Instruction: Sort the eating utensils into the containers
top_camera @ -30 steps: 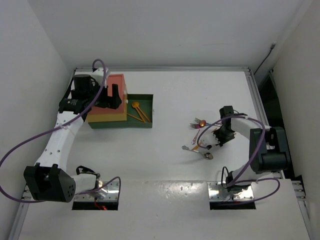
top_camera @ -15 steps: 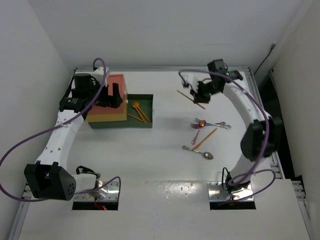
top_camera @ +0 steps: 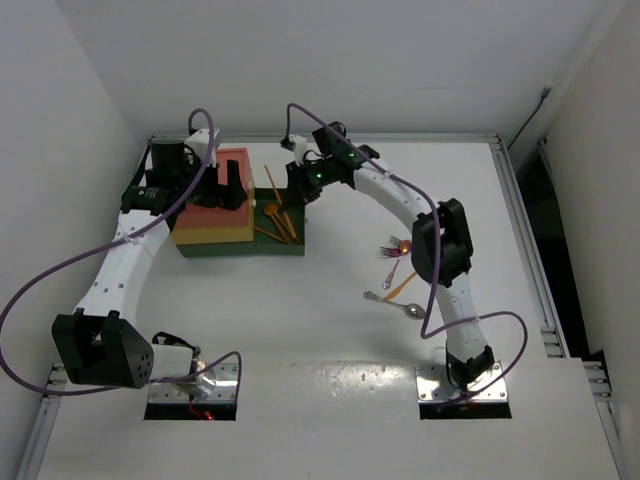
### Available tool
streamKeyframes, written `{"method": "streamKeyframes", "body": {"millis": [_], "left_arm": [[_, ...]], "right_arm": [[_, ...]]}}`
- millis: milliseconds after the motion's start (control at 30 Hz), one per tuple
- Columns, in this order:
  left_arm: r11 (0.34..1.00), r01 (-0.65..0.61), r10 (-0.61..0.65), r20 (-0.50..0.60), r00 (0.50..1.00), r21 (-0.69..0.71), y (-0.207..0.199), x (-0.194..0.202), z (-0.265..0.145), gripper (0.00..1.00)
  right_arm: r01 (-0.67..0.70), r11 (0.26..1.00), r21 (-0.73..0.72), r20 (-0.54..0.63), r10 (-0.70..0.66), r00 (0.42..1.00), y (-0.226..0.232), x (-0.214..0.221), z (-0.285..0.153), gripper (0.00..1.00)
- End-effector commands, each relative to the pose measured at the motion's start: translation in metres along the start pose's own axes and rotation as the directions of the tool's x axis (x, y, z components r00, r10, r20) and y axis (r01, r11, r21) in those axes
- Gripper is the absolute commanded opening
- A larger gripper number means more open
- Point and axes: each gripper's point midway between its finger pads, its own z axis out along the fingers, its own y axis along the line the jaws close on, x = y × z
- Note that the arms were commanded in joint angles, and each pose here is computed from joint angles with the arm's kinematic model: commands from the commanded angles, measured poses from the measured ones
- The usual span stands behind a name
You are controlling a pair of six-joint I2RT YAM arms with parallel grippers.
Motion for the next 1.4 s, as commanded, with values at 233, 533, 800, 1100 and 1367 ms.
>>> {"method": "streamKeyframes", "body": {"millis": [233, 533, 800, 1100, 1367], "left_arm": [[1.0, 0.005, -0.005, 0.014, 1.0, -0.003, 0.002, -0.008, -0.001, 1.0], [1.0, 0.008, -0.008, 0.006, 1.0, -0.003, 0.003, -0.003, 0.001, 1.0], [1.0, -0.001, 0.002, 0.061, 0.998, -0.004, -0.001, -0.024, -0.012, 1.0], [0.984, 0.09, -0.076, 0.094, 0.993, -0.153, 0.018, -0.025, -0.029, 1.0], [0.981, -0.113, 0.125, 0.066, 0.99, -0.16, 0.016, -0.037, -0.047, 1.0]], "right_arm": [[0.014, 1.0, 0.006, 0.027, -0.014, 1.0, 0.003, -0.015, 0.051, 0.0], [0.044, 0.985, 0.164, -0.001, -0.045, 0.999, -0.026, -0.008, 0.054, 0.38], [0.165, 0.953, 0.255, 0.015, -0.175, 0.985, 0.016, -0.037, -0.005, 0.74], [0.286, 0.789, 0.543, -0.101, -0.277, 0.955, 0.019, -0.004, -0.144, 0.74], [0.565, 0.686, 0.459, -0.525, -0.303, 0.795, -0.02, 0.16, -0.206, 0.58]]}}
